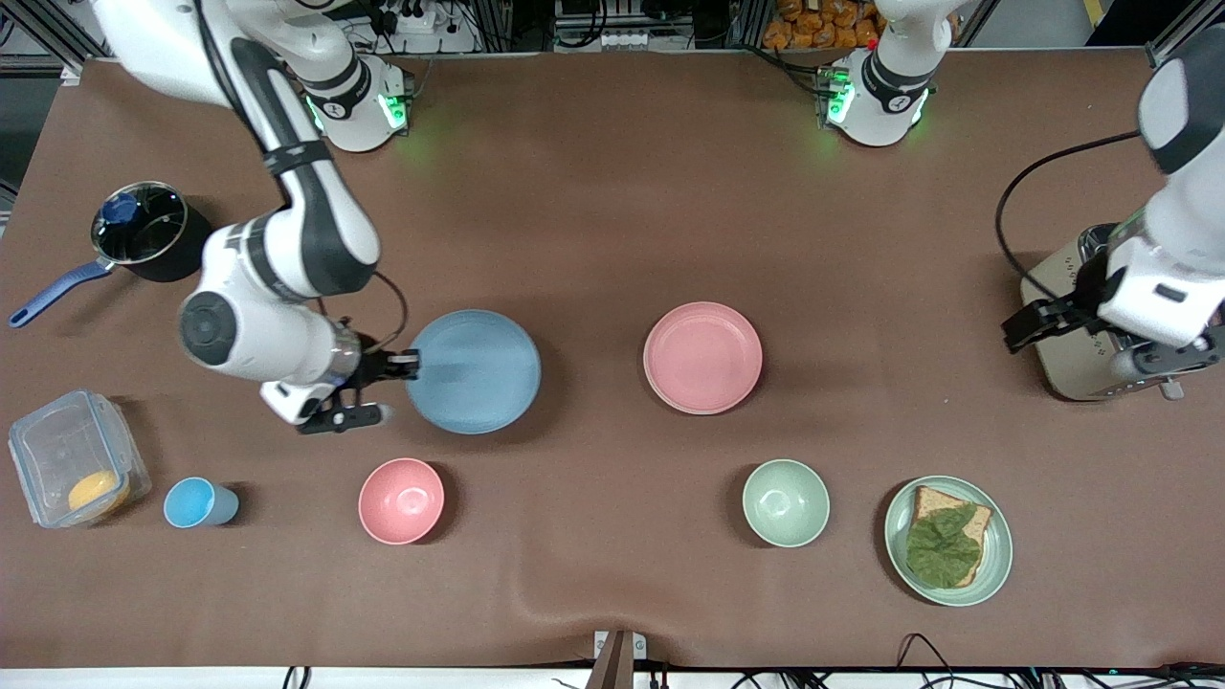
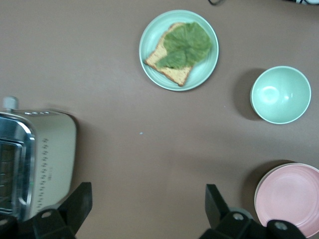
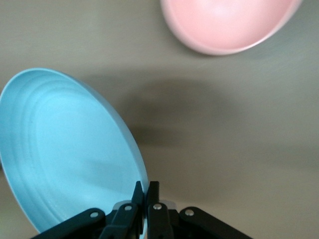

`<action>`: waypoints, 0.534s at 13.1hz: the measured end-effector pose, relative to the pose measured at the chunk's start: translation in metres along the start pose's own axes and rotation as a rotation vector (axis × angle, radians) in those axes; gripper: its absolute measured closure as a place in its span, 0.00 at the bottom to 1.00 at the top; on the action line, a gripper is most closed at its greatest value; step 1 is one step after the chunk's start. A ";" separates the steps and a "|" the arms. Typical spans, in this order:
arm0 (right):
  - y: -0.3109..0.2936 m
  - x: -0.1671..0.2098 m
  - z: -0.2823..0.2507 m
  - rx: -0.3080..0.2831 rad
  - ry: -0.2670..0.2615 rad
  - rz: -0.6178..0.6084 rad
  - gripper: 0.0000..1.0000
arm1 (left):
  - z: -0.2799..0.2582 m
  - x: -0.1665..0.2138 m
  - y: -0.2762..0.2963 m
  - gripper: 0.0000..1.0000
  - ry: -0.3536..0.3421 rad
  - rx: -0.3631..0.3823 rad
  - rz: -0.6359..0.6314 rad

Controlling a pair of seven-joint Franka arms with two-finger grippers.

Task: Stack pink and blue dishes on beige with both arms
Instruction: 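Carry the blue plate onto the pink plate with the right gripper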

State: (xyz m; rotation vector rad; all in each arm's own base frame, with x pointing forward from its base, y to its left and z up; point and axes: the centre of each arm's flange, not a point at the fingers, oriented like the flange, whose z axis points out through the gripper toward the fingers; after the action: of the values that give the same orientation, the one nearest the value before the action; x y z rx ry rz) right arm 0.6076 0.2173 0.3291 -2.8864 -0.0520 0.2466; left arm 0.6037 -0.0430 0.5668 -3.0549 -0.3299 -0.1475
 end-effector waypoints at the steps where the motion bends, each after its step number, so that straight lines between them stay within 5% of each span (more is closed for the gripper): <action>1: -0.024 -0.008 0.007 0.009 -0.011 0.046 0.95 | -0.009 -0.002 0.001 0.00 0.005 0.003 0.003; 7: -0.149 -0.046 0.073 0.113 -0.007 0.326 0.95 | -0.059 -0.020 -0.003 0.00 0.018 -0.029 0.008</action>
State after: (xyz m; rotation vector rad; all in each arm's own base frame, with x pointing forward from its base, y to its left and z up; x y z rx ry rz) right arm 0.5475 0.3765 0.3027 -2.7681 0.4197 0.3060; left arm 0.5782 -0.0492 0.6231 -3.0810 -0.3167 -0.1810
